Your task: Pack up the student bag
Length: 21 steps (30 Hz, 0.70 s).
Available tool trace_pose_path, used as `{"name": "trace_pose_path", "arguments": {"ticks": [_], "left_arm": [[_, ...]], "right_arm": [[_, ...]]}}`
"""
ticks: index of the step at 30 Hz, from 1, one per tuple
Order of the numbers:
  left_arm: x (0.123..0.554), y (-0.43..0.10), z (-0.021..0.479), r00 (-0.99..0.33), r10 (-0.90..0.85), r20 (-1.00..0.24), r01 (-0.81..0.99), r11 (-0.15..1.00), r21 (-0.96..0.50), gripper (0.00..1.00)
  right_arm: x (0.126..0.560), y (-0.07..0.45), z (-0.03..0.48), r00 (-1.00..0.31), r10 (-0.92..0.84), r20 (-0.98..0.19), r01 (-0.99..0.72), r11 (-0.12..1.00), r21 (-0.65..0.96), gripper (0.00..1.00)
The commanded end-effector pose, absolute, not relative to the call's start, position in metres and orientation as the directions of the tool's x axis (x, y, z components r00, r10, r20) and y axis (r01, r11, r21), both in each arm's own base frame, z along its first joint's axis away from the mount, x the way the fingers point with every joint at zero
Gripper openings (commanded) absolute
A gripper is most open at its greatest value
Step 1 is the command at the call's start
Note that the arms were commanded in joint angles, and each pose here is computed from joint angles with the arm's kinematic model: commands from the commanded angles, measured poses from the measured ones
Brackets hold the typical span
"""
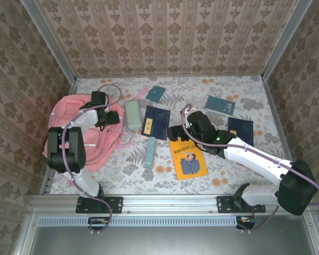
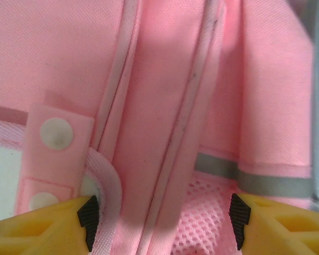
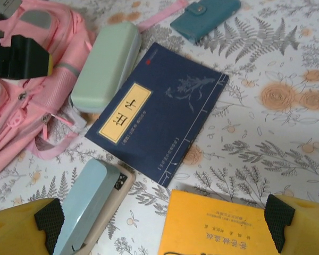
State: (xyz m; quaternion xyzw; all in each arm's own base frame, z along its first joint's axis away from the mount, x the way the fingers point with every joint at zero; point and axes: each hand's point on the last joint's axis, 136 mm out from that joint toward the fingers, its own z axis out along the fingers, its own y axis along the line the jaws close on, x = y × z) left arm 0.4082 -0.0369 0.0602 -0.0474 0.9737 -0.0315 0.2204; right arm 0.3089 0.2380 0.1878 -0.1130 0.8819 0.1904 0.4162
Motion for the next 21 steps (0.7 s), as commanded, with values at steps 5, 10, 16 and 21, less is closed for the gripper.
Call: {"name": "trace_pose_path", "arguments": {"ticks": [5, 10, 16, 21], "left_arm": [[0.407, -0.097, 0.049, -0.937, 0.008, -0.35, 0.075, 0.981, -0.181, 0.63], [0.401, -0.154, 0.041, -0.94, 0.092, -0.328, 0.171, 0.96, -0.222, 0.62], [0.401, -0.198, 0.038, -0.934, 0.139, -0.33, 0.225, 0.944, -0.24, 0.62], [0.397, -0.227, 0.048, -0.924, 0.155, -0.349, 0.265, 0.918, -0.294, 0.62]], "right_arm": [[0.319, 0.24, 0.198, -0.619, -0.059, -0.783, -0.341, 0.919, 0.199, 1.0], [0.323, 0.238, 0.195, -0.616, -0.062, -0.786, -0.324, 0.929, 0.18, 1.0], [0.32, 0.25, 0.184, -0.652, -0.107, -0.75, -0.364, 0.913, 0.186, 1.0], [0.317, 0.262, 0.168, -0.662, -0.161, -0.732, -0.378, 0.915, 0.14, 0.99]]}}
